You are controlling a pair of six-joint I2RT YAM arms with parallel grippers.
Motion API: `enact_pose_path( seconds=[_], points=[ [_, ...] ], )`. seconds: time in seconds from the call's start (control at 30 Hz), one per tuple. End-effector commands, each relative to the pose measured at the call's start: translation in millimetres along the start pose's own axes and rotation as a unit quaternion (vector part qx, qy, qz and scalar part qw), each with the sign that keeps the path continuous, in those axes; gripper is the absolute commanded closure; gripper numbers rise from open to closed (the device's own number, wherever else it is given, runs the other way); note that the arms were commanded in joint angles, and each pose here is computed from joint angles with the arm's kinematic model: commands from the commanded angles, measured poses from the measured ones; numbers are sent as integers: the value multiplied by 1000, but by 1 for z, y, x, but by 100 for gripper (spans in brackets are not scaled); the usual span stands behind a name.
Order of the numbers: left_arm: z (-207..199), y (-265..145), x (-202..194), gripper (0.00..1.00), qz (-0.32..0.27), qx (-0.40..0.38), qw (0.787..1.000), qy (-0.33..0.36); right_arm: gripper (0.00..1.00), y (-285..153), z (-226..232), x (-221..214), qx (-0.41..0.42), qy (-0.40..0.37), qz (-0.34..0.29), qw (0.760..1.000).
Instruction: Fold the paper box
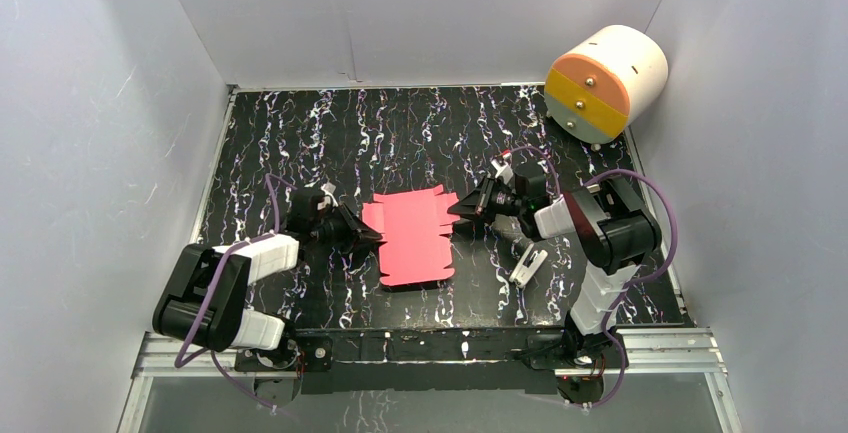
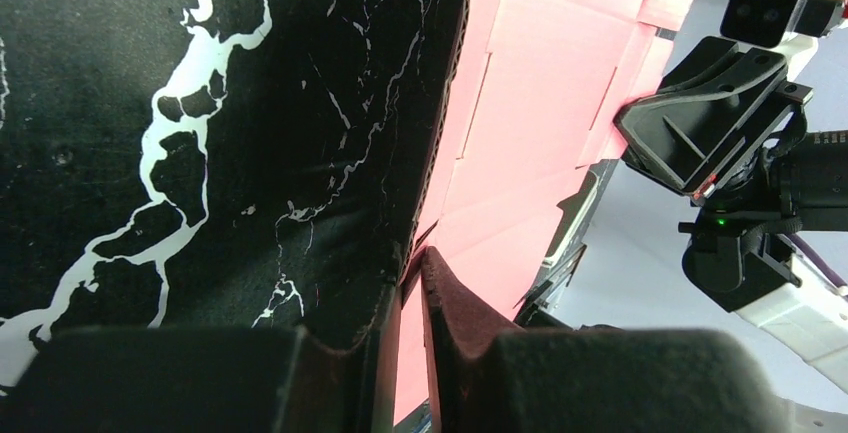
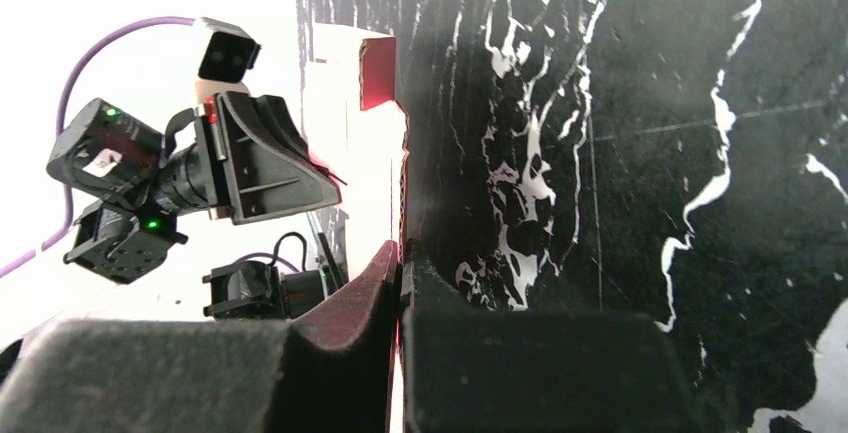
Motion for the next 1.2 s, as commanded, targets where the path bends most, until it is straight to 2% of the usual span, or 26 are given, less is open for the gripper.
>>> enact_pose_path(
  seconds=[0.0, 0.23, 0.57, 1.17],
  points=[
    [-11, -3, 7, 91, -17, 15, 999, 23, 91, 1, 7, 4, -17, -37, -11, 999],
    [-23, 1, 2, 92, -33, 79, 992, 89, 91, 3, 13, 9, -74, -66, -28, 995],
    [-40, 7, -4, 92, -58, 170, 966, 185, 89, 12, 24, 5, -127, -111, -33, 985],
    [-53, 32, -14, 85, -38, 268, 921, 281, 85, 44, 47, -13, -162, -169, -25, 972]
  ],
)
Point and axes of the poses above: each gripper's point midway between its finger pads, its own y axis out along the fingers, its own z axis along the line the jaws close on, x = y × z, the point moved 9 cm from there along -y, back along the fingers, and after that the axes turned 1 degree about y, right-handed, at the moved point
